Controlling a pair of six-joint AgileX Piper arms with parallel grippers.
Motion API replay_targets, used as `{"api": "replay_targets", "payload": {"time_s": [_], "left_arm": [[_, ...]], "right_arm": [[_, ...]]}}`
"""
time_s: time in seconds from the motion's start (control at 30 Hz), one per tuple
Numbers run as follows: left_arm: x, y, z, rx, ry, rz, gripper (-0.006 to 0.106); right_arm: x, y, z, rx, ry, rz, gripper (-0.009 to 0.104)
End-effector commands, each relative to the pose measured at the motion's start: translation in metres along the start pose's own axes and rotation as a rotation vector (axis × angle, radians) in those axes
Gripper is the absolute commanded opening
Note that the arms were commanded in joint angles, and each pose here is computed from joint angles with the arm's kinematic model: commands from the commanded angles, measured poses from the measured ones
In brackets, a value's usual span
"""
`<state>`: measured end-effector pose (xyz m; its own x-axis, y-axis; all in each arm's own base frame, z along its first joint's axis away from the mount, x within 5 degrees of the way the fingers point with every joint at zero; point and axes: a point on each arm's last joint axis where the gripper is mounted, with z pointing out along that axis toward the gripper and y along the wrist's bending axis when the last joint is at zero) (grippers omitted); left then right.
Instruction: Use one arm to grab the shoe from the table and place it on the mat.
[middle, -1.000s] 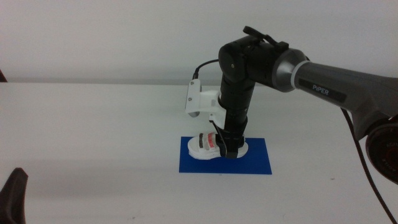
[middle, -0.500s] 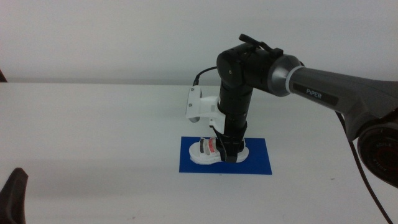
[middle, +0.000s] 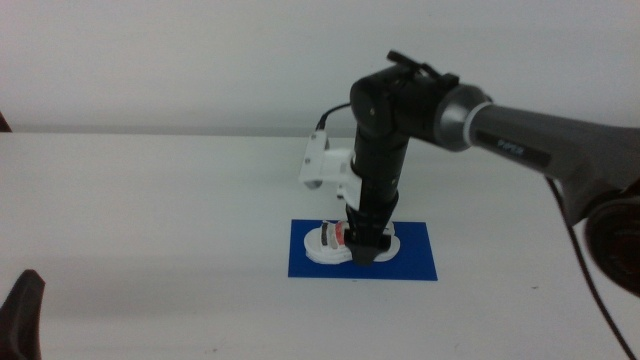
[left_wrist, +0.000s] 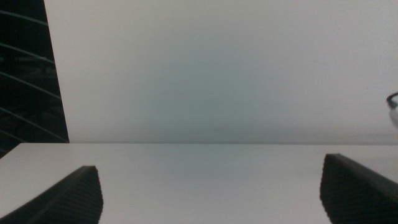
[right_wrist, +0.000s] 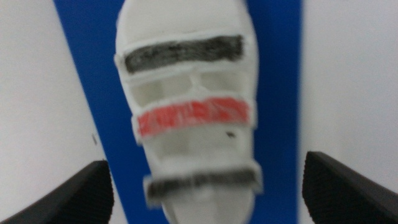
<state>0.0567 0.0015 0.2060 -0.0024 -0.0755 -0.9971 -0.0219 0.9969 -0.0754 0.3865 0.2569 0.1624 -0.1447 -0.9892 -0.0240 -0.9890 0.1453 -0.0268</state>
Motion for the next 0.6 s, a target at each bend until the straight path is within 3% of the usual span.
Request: {"api": "replay_targets", "payload": {"time_s": [0.0,0.13,0.3,0.43,0.57], "left_arm": [[0.011,0.001,-0.001,0.006,-0.009,-0.008,0.094],[0.011,0.001,-0.001,0.006,-0.009,-0.008,0.094],[0.011,0.001,-0.001,0.006,-0.009,-0.008,0.094],[0.011,0.001,-0.001,0.006,-0.009,-0.008,0.094],[0.011,0.001,-0.001,0.006,-0.009,-0.008,0.094]], "right_arm": [[0.007,0.003,-0.045,0.048,-0.044,0.040,0.082],[0.027,0.024,-0.143,0.180,-0.210,0.235,0.082],[0.097,0.076,-0.232,0.382,-0.458,0.427,0.082],[0.180,0.132,-0.255,0.602,-0.723,0.697,0.082],[0.243,0.185,-0.219,0.757,-0.914,0.940,0.082]]}}
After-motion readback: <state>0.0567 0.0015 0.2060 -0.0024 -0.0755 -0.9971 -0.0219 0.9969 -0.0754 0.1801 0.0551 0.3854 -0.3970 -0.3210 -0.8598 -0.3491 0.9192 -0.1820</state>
